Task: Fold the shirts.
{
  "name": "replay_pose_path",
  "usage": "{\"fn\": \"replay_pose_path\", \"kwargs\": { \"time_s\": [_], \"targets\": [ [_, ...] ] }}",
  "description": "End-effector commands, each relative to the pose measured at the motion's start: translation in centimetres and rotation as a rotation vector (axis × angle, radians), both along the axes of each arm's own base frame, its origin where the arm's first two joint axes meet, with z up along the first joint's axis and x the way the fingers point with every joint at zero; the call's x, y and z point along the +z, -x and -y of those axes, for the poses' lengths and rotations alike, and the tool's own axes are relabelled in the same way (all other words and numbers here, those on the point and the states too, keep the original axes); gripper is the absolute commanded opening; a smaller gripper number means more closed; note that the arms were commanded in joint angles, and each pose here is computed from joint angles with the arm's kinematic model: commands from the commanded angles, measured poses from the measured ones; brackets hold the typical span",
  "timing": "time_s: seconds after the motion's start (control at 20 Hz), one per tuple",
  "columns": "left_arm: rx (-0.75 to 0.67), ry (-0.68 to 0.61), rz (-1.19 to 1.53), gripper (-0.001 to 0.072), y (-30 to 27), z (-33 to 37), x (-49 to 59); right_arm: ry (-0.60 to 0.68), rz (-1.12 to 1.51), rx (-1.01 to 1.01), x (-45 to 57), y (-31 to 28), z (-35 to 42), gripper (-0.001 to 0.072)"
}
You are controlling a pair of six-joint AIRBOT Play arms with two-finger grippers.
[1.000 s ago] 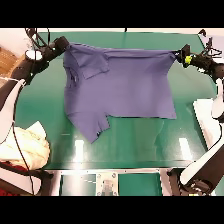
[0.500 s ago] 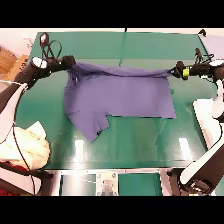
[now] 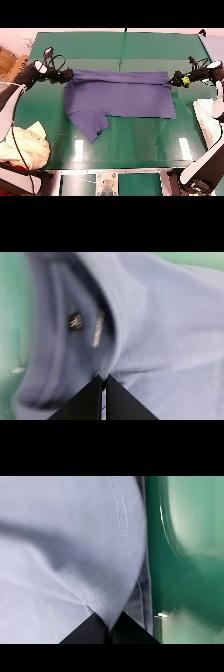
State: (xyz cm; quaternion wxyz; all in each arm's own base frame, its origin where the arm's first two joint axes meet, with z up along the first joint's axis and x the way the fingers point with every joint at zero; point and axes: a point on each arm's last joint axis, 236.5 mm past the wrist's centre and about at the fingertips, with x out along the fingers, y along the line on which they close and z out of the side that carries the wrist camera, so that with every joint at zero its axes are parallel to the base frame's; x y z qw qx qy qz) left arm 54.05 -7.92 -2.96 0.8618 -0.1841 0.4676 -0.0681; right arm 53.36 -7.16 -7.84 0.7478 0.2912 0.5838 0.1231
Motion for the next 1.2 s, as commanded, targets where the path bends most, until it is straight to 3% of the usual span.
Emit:
{"fn": "replay_pose_path", "kwargs": {
  "time_s": [0.0,0.45,0.5,0.55,0.6,0.65,0.85,0.9,0.95,1.0,1.15],
  "targets": [
    [0.009,-0.001,-0.107,0.0024,1.9,-2.0,-0.7,0.003,-0.014,0.007,-0.2,0.4,0.0,0.0021],
    [-0.035,0.003,-0.164,0.0025,3.5,-1.1,-2.4,0.003,-0.021,0.011,-0.2,0.5,-0.1,0.0035],
    [-0.032,0.034,-0.171,0.0026,3.6,-0.6,-2.2,-0.005,-0.036,0.006,-0.2,0.7,-0.2,0.0172],
    [-0.038,0.066,-0.181,0.0096,3.8,0.1,-2.0,-0.013,-0.051,0.002,-0.1,1.0,-0.2,0.0313],
    [-0.049,0.091,-0.193,0.0425,4.1,0.7,-1.9,-0.015,-0.061,0.001,0.1,1.3,-0.1,0.0314],
    [-0.057,0.112,-0.214,0.0600,4.6,1.2,-1.9,-0.007,-0.085,-0.026,0.4,1.7,0.5,0.0302],
    [-0.155,0.135,-0.373,0.0594,8.6,1.3,-0.4,0.056,-0.161,-0.105,2.9,4.4,4.3,0.0074],
    [-0.182,0.144,-0.417,0.0451,9.6,1.0,0.5,0.058,-0.182,-0.121,3.7,5.3,4.9,0.0022],
    [-0.218,0.151,-0.459,0.0191,10.7,0.8,1.5,0.050,-0.196,-0.130,4.6,6.1,5.2,0.0022],
    [-0.250,0.152,-0.489,0.0028,11.9,0.7,2.3,0.043,-0.211,-0.139,5.2,6.9,5.2,0.0022],
    [-0.267,0.066,-0.527,0.0024,14.5,-0.6,3.7,0.026,-0.250,-0.091,5.8,10.6,3.3,0.0021]
  ]
}}
